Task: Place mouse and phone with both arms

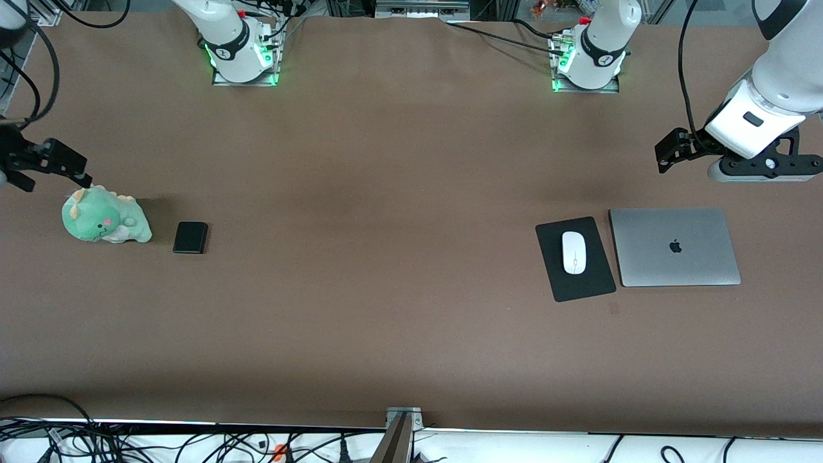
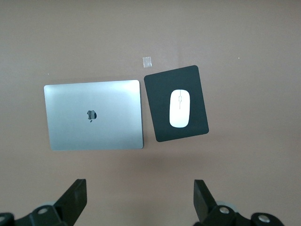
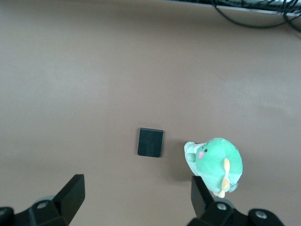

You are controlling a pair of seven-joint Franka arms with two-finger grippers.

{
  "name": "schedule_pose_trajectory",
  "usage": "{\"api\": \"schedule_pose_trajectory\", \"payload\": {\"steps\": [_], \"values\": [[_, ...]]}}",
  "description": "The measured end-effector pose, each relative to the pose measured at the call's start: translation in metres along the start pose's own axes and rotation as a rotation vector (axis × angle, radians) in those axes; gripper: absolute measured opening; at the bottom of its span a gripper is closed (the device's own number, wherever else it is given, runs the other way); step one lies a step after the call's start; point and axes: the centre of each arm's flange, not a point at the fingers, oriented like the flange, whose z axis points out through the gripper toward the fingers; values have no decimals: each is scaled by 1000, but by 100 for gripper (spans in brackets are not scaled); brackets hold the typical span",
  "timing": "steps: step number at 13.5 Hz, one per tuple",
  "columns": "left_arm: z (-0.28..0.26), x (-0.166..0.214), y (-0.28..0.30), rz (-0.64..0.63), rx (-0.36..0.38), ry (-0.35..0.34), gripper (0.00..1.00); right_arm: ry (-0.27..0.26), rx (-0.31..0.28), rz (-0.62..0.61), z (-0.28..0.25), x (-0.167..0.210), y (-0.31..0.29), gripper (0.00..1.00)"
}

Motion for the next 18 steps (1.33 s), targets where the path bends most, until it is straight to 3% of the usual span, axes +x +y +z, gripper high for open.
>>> {"api": "schedule_pose_trajectory", "payload": {"steps": [4,18], "values": [[0,0,0,0,0,0,100,41,-9,-4,-21,0,-2,100],[-5,1,0,-1,-1,11,100,24,-7,-7,-10,6,-2,100]]}}
